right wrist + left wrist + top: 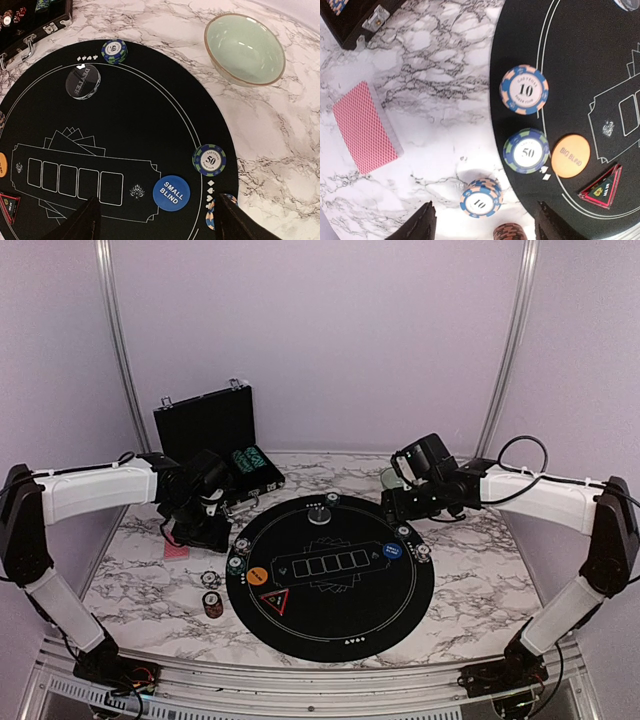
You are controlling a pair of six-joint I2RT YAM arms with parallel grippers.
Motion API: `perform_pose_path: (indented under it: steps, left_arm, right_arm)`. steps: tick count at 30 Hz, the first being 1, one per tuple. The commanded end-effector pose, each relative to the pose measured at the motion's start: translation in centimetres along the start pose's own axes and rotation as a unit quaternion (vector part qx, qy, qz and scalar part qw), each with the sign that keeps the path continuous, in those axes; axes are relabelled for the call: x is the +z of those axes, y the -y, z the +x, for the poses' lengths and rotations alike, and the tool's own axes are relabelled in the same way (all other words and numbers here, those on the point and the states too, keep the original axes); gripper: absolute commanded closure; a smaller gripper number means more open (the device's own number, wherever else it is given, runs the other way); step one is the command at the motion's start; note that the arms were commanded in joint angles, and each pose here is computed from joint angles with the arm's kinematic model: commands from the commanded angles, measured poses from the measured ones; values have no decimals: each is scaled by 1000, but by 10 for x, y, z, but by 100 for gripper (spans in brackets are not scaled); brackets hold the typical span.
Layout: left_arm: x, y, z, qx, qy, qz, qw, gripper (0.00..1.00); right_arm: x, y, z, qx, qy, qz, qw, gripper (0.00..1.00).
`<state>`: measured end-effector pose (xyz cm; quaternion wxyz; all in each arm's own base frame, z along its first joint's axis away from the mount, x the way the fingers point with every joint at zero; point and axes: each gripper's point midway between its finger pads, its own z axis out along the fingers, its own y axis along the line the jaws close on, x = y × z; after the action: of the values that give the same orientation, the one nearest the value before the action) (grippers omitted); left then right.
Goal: Distribute texas hold em gaming equipment
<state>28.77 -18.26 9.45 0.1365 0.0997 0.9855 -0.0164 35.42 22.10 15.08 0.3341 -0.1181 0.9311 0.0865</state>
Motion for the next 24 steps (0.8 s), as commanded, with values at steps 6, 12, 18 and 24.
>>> perform_pose_path:
  steps: [6, 12, 18, 24]
  left_arm:
    - [3, -9, 34, -20, -24, 7, 1000, 32]
    - [18, -2, 41, -14, -42, 23, 999, 32]
    - [34, -1, 51, -10, -61, 23, 998, 32]
    - [47, -1, 57, -8, -72, 21, 997, 32]
  right_arm:
    - [1, -24, -21, -6, 18, -27, 999, 25]
    - [1, -26, -22, -7, 18, -25, 999, 25]
    - [0, -23, -20, -7, 16, -20, 1000, 25]
    - [-1, -22, -19, -7, 15, -18, 1000, 25]
